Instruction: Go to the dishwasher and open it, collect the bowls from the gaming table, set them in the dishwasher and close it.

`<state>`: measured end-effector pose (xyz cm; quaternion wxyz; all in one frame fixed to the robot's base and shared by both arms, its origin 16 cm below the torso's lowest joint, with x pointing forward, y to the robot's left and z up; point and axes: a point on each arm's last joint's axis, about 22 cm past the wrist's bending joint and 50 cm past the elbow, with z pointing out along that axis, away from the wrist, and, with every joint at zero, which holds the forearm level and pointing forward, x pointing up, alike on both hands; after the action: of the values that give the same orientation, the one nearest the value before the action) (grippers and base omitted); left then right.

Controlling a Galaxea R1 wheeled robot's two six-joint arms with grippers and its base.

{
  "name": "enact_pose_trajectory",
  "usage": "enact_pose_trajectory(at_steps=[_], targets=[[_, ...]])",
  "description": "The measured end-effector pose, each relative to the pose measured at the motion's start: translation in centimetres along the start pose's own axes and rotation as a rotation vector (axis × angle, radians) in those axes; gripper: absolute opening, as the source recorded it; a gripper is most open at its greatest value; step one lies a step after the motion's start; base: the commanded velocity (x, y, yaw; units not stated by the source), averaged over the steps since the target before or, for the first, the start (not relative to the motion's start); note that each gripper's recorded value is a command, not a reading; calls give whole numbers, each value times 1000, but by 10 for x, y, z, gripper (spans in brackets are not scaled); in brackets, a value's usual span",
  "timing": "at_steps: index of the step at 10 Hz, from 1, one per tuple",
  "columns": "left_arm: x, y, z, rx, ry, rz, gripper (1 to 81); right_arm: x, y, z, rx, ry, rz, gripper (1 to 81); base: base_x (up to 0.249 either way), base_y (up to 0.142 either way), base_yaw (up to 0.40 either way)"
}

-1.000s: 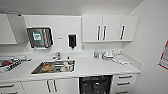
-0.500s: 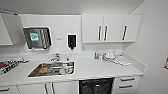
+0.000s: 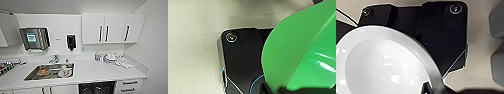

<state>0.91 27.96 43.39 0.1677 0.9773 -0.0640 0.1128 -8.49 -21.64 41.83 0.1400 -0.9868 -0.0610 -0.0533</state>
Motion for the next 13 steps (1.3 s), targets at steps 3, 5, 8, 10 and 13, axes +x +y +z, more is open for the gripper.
enact_pose_trajectory(at_steps=[3,5,8,10,13], targets=[[2,0,0,0,2,0,10,1,0,0,0,1,0,10,120,0,0],[3,0,0,0,2,1,10,-1,-6,1,7,-3,2,10,43,0,0],[1,0,0,-1,0,0,10,-1,-3,1,0,-3,11,10,0,0,0],[-1,1,0,-1,-2,-1,10,-5,4,-1,-12,-9,14,10,0,0,0],[10,10,-2,-52,50,-6,10,-5,5,-1,-13,-9,17,10,0,0,0]])
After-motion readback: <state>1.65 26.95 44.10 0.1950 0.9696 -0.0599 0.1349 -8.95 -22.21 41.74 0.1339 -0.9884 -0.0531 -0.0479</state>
